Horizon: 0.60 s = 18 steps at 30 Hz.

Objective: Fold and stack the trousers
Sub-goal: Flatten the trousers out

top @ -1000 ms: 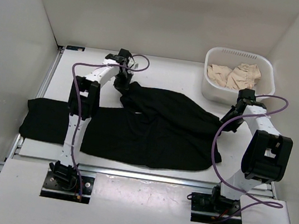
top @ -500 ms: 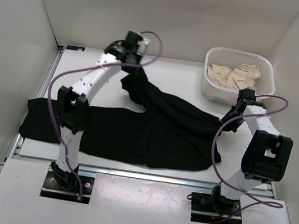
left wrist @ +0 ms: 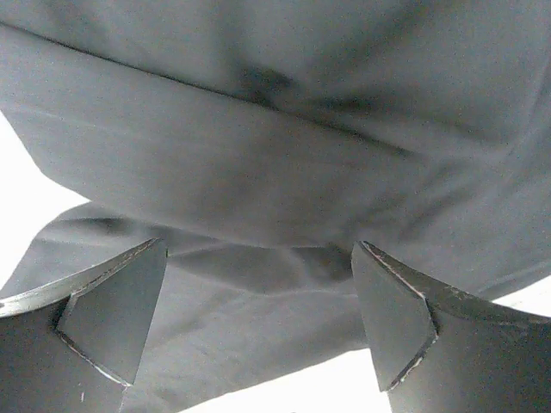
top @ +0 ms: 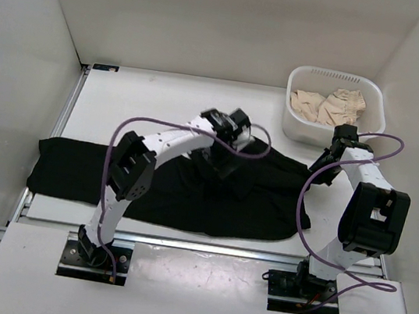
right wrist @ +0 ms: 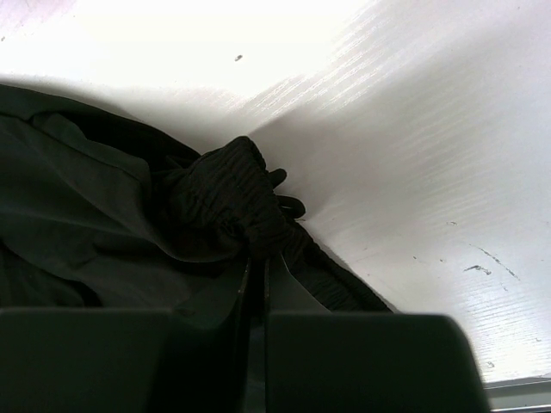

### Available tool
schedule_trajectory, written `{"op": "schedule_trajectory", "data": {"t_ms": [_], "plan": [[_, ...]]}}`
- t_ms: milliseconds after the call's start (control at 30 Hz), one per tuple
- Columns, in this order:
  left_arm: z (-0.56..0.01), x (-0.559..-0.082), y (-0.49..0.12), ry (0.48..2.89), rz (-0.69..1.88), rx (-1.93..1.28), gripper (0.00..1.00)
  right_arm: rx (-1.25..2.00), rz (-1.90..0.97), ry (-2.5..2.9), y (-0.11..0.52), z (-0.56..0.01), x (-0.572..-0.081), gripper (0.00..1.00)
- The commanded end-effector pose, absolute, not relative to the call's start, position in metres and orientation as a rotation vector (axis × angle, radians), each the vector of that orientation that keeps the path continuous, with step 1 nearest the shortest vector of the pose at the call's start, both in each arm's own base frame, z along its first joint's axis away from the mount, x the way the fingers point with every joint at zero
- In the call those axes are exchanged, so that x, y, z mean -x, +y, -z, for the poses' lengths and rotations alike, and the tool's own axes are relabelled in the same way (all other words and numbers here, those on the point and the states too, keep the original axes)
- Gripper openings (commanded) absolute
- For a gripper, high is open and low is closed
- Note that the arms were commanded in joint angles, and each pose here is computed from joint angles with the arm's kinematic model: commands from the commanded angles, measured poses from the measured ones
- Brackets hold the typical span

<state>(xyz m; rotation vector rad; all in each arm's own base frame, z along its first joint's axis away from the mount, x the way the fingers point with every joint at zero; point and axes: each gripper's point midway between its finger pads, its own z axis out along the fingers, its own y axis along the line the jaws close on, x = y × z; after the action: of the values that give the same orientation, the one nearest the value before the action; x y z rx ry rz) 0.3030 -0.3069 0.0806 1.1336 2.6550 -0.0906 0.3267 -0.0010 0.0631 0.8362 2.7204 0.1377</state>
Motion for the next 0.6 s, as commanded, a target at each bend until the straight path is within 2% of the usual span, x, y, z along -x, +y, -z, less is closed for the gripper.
{"op": "schedule_trajectory", "data": {"t_ms": [0,67,133,200,367,567], "plan": [[-0.206,-0.365,-0.309,2.395,0.331,-0.873,1.00,-0.817,-0.126,2.710,-0.004,-0.068,-0.327,0.00],[-0.222,-0.411,-0.281,2.348,0.340,-0.728,1.00,-0.830,-0.127,2.708,-0.003,-0.065,-0.326,0.00],[-0.215,-0.435,-0.266,2.347,0.322,-0.663,1.00,-0.828,-0.140,2.710,-0.002,-0.065,-0.327,0.00],[-0.176,-0.454,-0.252,2.421,0.198,-0.628,1.00,-0.831,-0.138,2.719,-0.002,-0.062,-0.326,0.00],[-0.109,-0.454,-0.260,2.550,0.167,-0.679,1.00,-0.818,-0.136,2.721,-0.002,-0.065,-0.332,0.00],[-0.074,-0.435,-0.271,2.639,0.283,-0.737,1.00,-0.820,-0.123,2.719,-0.004,-0.064,-0.332,0.00]]}}
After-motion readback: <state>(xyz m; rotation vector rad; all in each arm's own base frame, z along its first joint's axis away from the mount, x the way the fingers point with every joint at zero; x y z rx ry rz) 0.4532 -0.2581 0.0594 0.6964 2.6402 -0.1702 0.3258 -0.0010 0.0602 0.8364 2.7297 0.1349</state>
